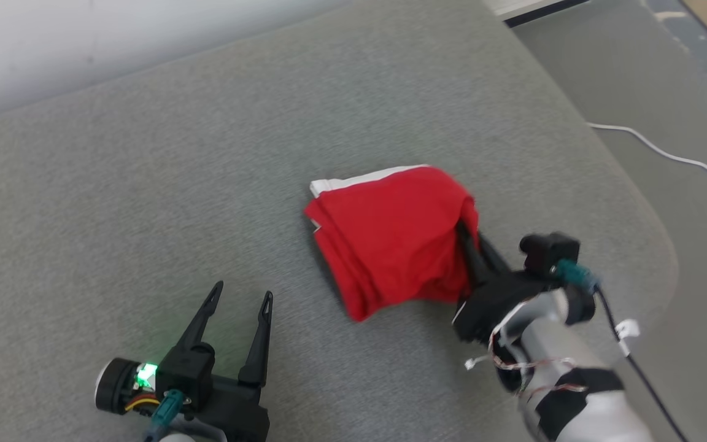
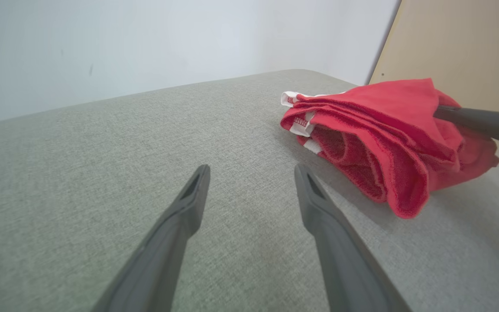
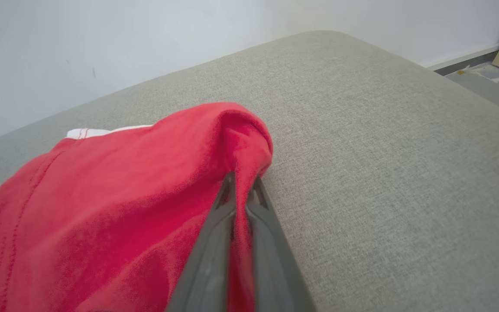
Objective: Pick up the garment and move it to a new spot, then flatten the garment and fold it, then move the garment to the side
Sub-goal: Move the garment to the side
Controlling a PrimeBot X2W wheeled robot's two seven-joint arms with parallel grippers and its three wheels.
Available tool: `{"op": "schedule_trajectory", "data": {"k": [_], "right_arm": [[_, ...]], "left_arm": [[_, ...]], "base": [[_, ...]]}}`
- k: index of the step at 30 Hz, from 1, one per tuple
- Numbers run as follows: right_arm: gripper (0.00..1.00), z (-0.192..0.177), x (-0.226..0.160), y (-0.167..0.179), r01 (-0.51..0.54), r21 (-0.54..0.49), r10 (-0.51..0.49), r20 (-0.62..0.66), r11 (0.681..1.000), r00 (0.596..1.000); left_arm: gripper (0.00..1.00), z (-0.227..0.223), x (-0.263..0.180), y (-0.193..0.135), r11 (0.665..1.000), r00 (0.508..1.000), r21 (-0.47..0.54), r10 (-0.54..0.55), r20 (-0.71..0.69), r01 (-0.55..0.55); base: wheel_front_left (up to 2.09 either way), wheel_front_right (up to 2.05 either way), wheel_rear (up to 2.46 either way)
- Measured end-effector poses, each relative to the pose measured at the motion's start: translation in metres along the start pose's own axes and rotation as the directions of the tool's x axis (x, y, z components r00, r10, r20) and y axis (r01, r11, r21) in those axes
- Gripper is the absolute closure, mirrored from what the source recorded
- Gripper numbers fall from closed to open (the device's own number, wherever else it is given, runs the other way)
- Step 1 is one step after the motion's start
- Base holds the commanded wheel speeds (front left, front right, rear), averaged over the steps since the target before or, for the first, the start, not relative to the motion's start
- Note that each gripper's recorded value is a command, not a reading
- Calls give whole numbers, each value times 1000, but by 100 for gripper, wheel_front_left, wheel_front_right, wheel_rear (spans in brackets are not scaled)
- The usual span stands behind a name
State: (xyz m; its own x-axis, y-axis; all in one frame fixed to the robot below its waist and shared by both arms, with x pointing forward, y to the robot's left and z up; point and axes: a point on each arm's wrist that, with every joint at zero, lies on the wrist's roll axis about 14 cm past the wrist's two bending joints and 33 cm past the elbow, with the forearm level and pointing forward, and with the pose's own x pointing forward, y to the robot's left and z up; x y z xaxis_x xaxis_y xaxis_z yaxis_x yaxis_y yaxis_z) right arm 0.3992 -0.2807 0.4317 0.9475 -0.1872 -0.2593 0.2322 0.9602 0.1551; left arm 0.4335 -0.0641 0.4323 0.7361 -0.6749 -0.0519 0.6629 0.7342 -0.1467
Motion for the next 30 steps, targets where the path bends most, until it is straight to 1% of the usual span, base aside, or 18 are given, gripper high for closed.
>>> {"op": "schedule_trajectory", "data": {"k": [7, 12, 14, 17, 21, 26, 30], "right_arm": [[100, 26, 38, -5, -10, -103, 13, 28, 995, 1000], [100, 54, 68, 0, -26, -164, 40, 79, 986, 996], [100, 63, 78, -5, -18, -198, 36, 89, 980, 995], [100, 69, 86, -28, 31, -245, -11, 84, 969, 996], [100, 76, 91, -68, 121, -288, -104, 74, 950, 992], [100, 83, 91, -113, 222, -341, -213, 64, 914, 975], [100, 89, 93, -130, 268, -379, -258, 76, 886, 963]], "left_arm": [[0, -9, -8, 28, 998, 998, 18, 54, -16, -53], [0, -16, -17, 50, 995, 994, 28, 100, -33, -99], [0, -18, -21, 56, 993, 993, 30, 116, -38, -115], [0, -20, -24, 64, 990, 990, 34, 135, -41, -134], [0, -19, -28, 73, 987, 987, 44, 155, -36, -154], [0, -21, -31, 84, 983, 983, 58, 177, -40, -174], [0, -23, -35, 93, 977, 978, 62, 205, -42, -202]], "base": [[0, 0, 0], [0, 0, 0], [0, 0, 0], [0, 0, 0], [0, 0, 0], [0, 0, 0], [0, 0, 0]]}}
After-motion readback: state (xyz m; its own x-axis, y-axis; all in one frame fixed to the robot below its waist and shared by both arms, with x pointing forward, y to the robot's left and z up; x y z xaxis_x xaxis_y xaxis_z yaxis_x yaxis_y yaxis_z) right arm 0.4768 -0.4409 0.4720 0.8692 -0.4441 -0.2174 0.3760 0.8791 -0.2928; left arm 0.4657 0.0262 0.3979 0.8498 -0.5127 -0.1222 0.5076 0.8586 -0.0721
